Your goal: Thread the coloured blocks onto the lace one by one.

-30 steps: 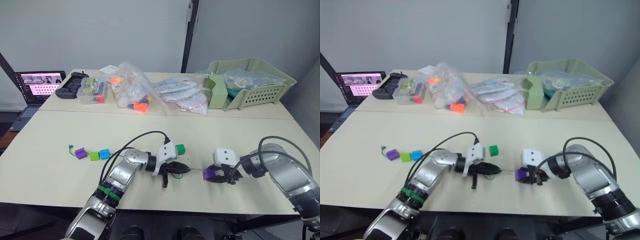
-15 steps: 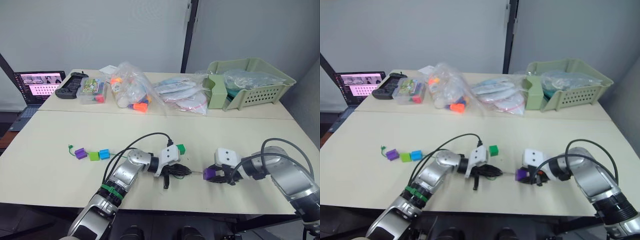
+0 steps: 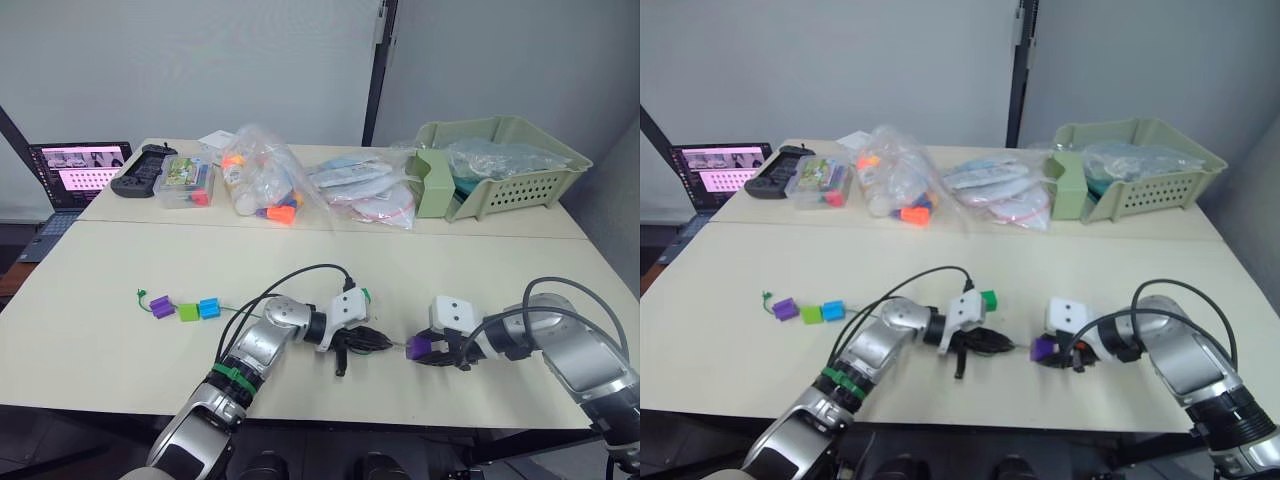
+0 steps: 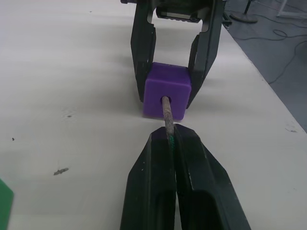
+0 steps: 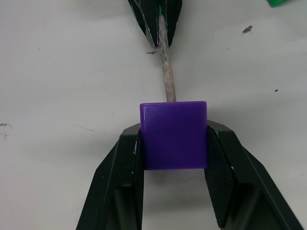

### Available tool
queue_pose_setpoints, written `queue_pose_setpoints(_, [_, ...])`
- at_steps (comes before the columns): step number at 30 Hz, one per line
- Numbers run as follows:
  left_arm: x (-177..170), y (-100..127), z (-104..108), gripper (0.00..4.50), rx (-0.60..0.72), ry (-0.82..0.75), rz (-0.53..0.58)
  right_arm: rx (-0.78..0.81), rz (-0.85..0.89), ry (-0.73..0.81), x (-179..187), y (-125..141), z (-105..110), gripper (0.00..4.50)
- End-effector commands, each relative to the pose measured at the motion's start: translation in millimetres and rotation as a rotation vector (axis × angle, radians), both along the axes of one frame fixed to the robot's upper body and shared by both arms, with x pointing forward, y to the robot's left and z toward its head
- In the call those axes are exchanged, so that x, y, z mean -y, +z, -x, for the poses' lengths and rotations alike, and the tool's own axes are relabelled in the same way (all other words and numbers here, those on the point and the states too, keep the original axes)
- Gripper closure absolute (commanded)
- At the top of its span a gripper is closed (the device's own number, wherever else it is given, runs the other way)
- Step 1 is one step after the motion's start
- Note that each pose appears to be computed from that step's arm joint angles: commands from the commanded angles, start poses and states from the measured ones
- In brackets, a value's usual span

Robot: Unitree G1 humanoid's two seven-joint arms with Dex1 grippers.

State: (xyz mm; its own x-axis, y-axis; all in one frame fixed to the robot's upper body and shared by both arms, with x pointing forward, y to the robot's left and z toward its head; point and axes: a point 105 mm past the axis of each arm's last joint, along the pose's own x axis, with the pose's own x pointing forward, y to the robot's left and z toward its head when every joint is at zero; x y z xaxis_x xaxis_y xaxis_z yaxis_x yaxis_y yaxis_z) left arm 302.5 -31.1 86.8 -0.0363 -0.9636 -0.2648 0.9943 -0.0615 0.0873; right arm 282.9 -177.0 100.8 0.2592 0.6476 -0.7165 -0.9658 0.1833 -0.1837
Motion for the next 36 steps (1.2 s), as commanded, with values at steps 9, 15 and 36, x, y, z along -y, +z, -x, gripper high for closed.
queue_pose_setpoints(9, [35.0,4.8,2.2,4.50,0.066,-0.064,0.008,0.007,-0.041,-0.009,-8.8,4.7,3.8,3.33])
queue_pose_setpoints(15, [35.0,6.5,-0.1,4.50,0.046,-0.047,0.028,0.005,-0.039,-0.016,-8.2,3.5,3.9,3.33])
queue_pose_setpoints(36, [-21.9,9.0,-9.5,1.87,0.154,-0.049,-0.165,0.000,-0.035,0.017,-17.9,-1.0,0.4,3.33])
